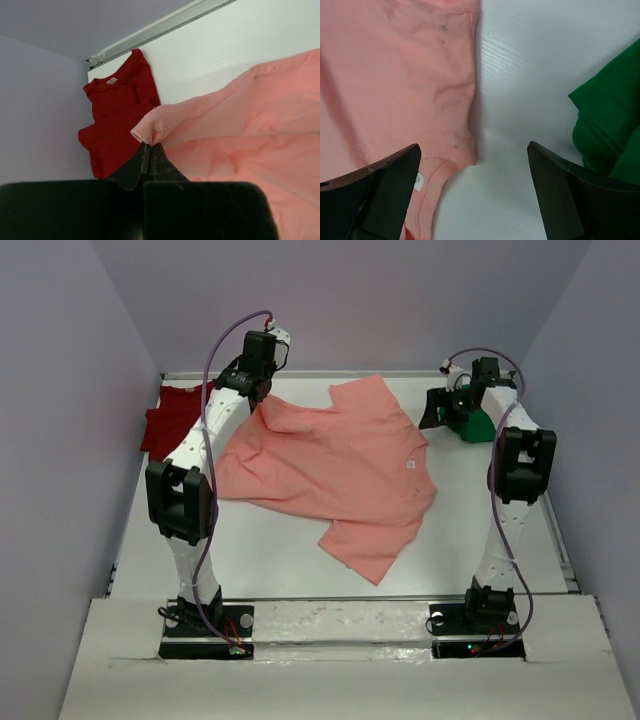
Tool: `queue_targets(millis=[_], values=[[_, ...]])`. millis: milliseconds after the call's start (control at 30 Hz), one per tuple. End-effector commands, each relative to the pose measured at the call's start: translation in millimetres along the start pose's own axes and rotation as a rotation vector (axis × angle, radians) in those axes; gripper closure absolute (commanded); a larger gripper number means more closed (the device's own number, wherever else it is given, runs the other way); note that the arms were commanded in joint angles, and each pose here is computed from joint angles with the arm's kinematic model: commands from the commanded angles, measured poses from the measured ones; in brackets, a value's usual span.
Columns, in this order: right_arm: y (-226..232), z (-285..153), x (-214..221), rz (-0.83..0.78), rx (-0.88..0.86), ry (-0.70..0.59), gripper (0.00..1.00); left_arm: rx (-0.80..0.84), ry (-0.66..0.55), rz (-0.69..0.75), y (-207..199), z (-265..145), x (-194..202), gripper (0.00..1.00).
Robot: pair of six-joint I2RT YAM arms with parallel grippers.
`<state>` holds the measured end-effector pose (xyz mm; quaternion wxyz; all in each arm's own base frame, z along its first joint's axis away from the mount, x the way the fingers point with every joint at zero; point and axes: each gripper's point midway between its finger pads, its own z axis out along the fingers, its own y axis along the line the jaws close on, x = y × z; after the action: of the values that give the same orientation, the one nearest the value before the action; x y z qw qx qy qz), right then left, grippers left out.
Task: Fold and stack the t-shirts
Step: Flatten out the tshirt
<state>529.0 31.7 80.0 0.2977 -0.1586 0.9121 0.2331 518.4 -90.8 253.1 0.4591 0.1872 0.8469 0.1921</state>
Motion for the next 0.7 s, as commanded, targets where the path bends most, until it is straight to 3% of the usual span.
queue_targets(millis=[0, 667], values=[[1.1, 7.2, -5.1, 0.0, -0.051, -0.021, 0.07, -0.017, -0.022, -0.018, 0.3, 0.4, -4.1, 1.0], [27.9, 49.2, 8.7, 0.01, -0.205, 0.052, 0.09, -0.015, 0.008, -0.003, -6.7, 9.5, 7.2, 1.0]])
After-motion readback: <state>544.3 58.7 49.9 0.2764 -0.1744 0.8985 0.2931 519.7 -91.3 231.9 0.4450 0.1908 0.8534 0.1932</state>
